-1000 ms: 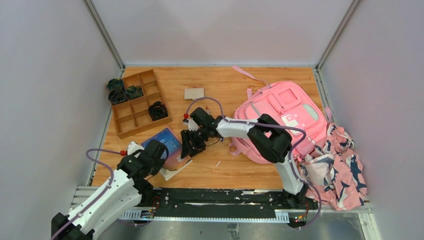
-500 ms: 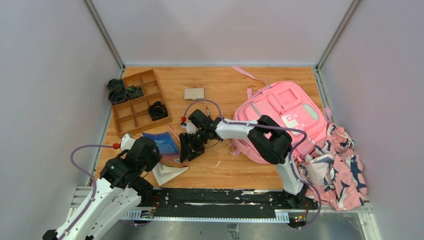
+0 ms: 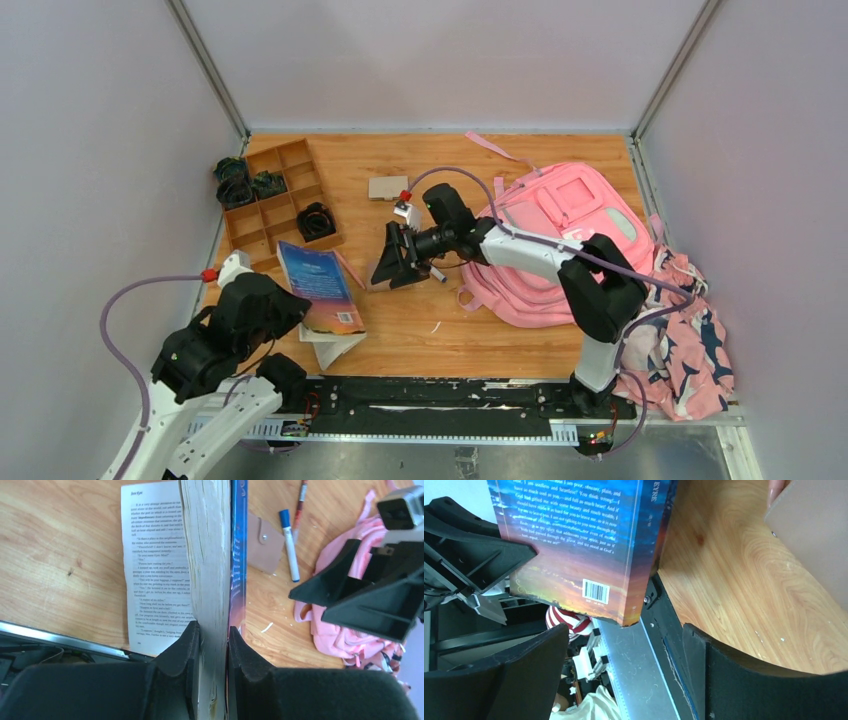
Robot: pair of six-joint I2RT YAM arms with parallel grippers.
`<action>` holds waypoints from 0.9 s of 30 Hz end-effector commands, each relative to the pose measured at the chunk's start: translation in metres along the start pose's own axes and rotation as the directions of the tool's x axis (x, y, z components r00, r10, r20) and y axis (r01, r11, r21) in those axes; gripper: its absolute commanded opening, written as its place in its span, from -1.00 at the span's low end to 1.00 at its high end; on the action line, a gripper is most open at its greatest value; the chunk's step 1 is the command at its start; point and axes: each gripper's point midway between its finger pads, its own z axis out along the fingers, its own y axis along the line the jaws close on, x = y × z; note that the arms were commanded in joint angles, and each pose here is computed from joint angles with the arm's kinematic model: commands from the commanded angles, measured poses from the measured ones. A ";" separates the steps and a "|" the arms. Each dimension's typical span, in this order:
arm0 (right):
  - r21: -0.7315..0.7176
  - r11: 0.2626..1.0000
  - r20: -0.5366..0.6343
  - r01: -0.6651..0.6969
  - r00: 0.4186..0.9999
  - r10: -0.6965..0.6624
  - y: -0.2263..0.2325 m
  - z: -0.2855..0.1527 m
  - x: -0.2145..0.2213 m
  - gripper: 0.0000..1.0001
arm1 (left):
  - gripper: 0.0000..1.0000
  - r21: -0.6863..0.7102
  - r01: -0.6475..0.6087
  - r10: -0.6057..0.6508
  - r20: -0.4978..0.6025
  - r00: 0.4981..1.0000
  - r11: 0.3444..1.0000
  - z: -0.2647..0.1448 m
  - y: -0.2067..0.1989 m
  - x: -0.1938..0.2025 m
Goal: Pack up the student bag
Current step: Pick up the book from the center of the board.
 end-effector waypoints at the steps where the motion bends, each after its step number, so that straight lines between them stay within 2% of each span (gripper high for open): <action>1: -0.139 0.990 0.006 -0.023 1.000 0.024 0.030 -0.005 -0.006 0.77 | -1.00 0.217 -0.019 -0.006 0.115 0.993 0.976 -0.037 -0.046 -0.039; 7: -0.220 0.973 -0.002 -0.070 0.997 0.071 0.039 0.012 -0.012 0.86 | -1.00 0.281 -0.043 0.008 0.124 0.992 0.959 -0.053 -0.058 -0.046; 16: -0.269 0.961 -0.077 -0.067 0.996 0.047 0.057 0.050 -0.003 0.92 | -1.00 0.383 -0.014 -0.024 0.095 0.995 0.924 -0.055 -0.075 -0.039; 23: -0.412 0.910 -0.074 -0.042 0.997 0.012 0.090 0.045 -0.006 0.93 | -1.00 0.388 -0.005 -0.024 0.070 0.997 0.922 -0.040 -0.075 -0.028; 24: -0.419 0.907 -0.075 -0.040 0.997 0.009 0.093 0.043 -0.004 0.87 | -1.00 0.382 -0.001 -0.024 0.060 0.998 0.924 -0.034 -0.074 -0.024; 27: -0.421 0.906 -0.077 -0.033 0.997 0.001 0.096 0.038 0.001 0.39 | -1.00 0.361 0.013 -0.025 0.029 0.999 0.932 -0.019 -0.069 -0.012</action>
